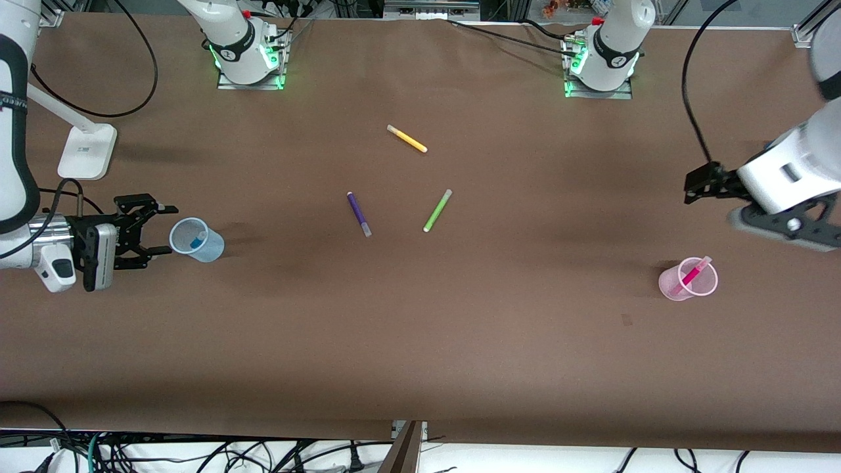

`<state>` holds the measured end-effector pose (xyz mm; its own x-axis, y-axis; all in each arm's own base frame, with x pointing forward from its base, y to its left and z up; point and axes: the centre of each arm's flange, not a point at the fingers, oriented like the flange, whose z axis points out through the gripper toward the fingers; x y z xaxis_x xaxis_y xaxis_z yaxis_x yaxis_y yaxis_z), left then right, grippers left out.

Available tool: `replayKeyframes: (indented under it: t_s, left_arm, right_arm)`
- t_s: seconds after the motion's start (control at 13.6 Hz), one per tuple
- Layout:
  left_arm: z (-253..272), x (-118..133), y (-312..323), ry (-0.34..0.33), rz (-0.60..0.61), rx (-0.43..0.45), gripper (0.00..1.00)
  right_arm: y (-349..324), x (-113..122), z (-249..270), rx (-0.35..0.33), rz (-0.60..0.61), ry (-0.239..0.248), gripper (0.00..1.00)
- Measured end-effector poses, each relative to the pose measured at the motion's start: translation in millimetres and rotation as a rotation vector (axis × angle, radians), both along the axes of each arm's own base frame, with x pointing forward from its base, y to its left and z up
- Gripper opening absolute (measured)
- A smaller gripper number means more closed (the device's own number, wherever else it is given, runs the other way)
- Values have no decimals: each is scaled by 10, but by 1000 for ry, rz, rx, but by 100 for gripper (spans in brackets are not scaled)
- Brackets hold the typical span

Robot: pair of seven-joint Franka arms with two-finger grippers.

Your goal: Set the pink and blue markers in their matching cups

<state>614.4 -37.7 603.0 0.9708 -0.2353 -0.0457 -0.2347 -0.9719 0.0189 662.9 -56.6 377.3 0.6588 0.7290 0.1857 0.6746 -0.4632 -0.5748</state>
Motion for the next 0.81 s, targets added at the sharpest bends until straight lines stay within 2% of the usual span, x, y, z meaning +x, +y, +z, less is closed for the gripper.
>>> replayKeyframes:
  t_s: [0.22, 0.51, 0.66, 0.81]
  left_arm:
    - [-104, -159, 180, -58, 37, -21, 100]
    - [-354, -230, 171, -62, 38, -21, 100]
    - [-335, -235, 172, -67, 39, -22, 100]
    - [-323, -242, 172, -69, 38, -22, 100]
  right_arm:
    - [307, 107, 348, -211, -193, 93, 100]
    - [669, 114, 402, -451, -397, 194, 100]
    - [904, 95, 509, -571, -531, 224, 100]
    - [1216, 10, 701, -685, -624, 211, 100]
